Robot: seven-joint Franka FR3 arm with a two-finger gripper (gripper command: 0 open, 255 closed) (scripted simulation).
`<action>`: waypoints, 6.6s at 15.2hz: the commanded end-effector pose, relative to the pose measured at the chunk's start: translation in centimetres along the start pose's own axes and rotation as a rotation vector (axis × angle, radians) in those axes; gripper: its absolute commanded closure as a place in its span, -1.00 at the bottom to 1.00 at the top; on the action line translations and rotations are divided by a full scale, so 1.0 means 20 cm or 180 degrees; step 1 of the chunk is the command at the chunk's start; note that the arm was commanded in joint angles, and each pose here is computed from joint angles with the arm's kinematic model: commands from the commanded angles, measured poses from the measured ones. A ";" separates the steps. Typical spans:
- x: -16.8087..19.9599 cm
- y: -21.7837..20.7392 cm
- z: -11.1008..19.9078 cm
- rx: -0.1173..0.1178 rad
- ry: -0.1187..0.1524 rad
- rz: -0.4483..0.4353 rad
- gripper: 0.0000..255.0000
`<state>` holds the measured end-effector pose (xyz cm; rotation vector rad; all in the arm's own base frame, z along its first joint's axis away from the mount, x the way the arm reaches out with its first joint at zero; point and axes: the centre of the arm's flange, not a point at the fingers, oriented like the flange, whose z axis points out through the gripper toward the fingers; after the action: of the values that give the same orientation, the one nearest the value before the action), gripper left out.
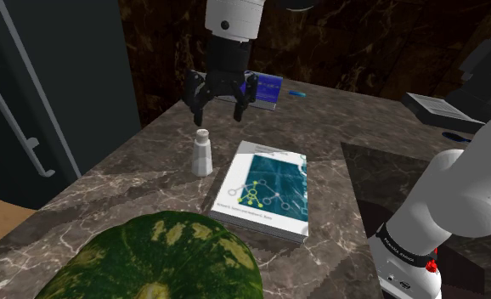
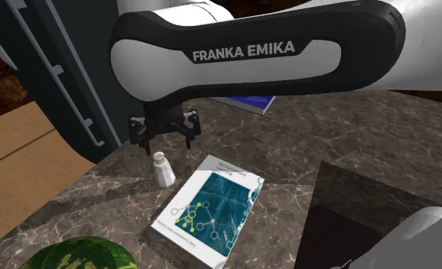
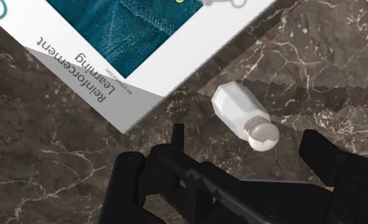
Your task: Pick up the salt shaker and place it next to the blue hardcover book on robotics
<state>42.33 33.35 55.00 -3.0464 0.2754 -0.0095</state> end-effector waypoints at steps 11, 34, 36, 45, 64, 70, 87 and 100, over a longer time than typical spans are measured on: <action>0.02 -0.12 0.22 0.0020 0.0027 0.0004 -1.00; 0.02 -0.13 0.04 0.0020 0.0027 0.0004 1.00; 0.02 -0.14 -0.01 0.0020 0.0027 0.0004 1.00; 0.02 -0.16 -0.25 0.0020 0.0027 0.0004 1.00; 0.09 -0.08 -0.69 0.0020 0.0027 0.0004 1.00; 0.30 0.25 -0.72 0.0020 0.0027 0.0004 1.00; 0.89 1.20 -0.80 0.0020 0.0027 0.0004 1.00; 1.03 1.44 -0.59 0.0020 0.0027 0.0004 1.00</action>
<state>57.31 0.39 64.78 -3.0407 0.2774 -0.0225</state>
